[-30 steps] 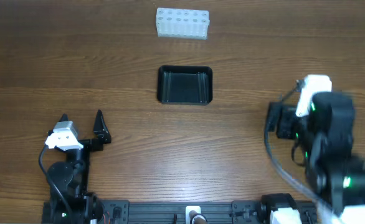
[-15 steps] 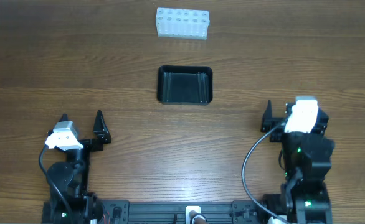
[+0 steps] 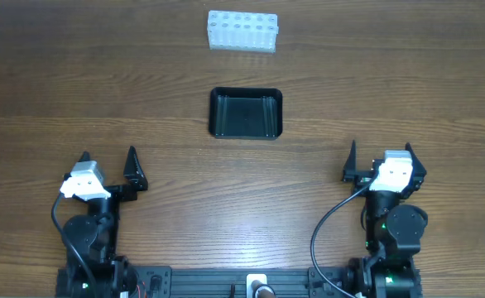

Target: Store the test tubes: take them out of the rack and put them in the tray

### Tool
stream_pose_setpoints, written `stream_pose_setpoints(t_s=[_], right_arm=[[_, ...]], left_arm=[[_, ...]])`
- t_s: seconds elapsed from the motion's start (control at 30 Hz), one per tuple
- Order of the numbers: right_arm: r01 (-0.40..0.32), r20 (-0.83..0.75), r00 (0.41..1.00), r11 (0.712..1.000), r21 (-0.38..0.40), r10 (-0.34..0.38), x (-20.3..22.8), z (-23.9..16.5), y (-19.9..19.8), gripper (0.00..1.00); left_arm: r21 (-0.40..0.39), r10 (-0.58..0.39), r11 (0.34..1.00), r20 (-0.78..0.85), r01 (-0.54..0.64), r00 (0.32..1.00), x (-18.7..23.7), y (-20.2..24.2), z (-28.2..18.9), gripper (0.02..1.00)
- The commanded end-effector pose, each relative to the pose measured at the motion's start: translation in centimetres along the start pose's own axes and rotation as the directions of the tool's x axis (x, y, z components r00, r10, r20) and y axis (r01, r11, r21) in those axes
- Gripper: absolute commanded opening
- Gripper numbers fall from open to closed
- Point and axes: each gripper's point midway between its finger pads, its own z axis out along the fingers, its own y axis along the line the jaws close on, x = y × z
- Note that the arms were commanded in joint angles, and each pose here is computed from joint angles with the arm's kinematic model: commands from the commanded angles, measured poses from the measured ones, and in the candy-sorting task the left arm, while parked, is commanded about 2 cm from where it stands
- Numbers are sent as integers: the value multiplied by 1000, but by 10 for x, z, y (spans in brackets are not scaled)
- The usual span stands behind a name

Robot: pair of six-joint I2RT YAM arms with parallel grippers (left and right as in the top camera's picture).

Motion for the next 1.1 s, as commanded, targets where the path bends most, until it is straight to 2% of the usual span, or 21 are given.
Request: stream_pose_setpoints(t_s=[0.03,0.1,0.27,0.33,0.87,1.1], right_arm=[[1,43,999,1000,22,-2,9,1,-2,991],[-1,63,998,1000,25,0,17,0,-1,993],[8,-18,1000,1000,12,-8,40,-7,2,993],[3,32,999,1000,13,-3,28,-8,1,991],[8,5,1000,1000,-16,-7,35,-8,8,993],[-10,9,1000,997,-72,10,34,-8,18,991]], left_arm=[[8,15,1000,-5,-14,1000,2,-1,0,998],[8,15,1000,-5,-14,1000,2,-1,0,998],[8,15,1000,-4,-14,1000,2,-1,0,998],[8,15,1000,-5,-14,1000,2,-1,0,998],[8,15,1000,-5,-14,1000,2,-1,0,998],[8,15,1000,-5,-14,1000,2,-1,0,996]])
